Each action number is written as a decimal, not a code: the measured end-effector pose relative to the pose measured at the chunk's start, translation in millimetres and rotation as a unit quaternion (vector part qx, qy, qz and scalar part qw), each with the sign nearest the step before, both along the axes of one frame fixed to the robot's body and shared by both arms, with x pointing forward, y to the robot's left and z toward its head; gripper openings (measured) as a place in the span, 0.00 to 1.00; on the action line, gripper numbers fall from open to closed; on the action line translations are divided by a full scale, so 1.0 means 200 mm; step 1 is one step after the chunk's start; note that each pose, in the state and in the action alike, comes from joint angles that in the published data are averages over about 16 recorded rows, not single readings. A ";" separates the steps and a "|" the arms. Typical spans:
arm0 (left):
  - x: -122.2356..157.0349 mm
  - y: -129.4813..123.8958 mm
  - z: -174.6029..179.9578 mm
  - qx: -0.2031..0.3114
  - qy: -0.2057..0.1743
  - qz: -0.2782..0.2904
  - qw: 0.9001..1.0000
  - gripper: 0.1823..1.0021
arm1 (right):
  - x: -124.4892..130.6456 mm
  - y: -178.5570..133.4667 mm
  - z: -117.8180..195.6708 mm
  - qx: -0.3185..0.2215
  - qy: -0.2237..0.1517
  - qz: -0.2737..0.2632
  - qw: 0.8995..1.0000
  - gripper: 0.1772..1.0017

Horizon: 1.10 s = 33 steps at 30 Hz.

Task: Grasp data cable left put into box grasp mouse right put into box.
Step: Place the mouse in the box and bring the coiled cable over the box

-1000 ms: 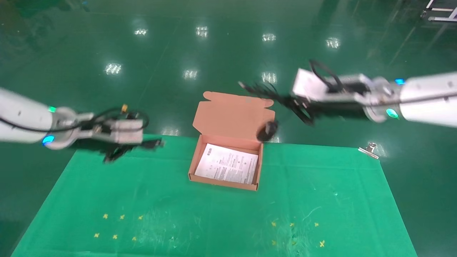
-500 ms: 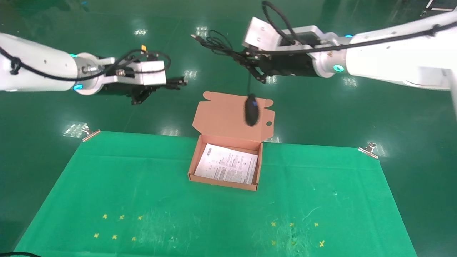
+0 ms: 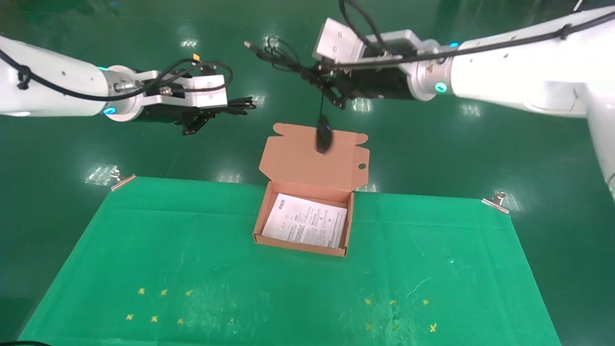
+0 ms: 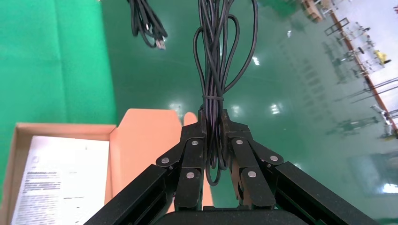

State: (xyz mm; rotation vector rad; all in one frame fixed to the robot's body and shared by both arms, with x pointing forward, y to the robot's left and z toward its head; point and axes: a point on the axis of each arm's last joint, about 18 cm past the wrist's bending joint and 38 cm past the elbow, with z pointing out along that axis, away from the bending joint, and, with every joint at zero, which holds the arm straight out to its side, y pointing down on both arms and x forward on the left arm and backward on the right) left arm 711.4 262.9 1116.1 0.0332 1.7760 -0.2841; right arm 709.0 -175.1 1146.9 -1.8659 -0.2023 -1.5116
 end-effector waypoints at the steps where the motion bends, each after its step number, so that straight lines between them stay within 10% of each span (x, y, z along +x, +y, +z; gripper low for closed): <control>1: 0.00 0.01 -0.01 0.000 0.002 0.002 1.000 0.11 | 0.01 0.00 -0.02 -0.002 0.003 0.000 1.000 0.06; 33: -0.11 0.25 -0.25 0.013 0.051 0.140 0.989 0.11 | 0.13 0.29 -0.70 -0.041 0.110 0.010 0.993 0.06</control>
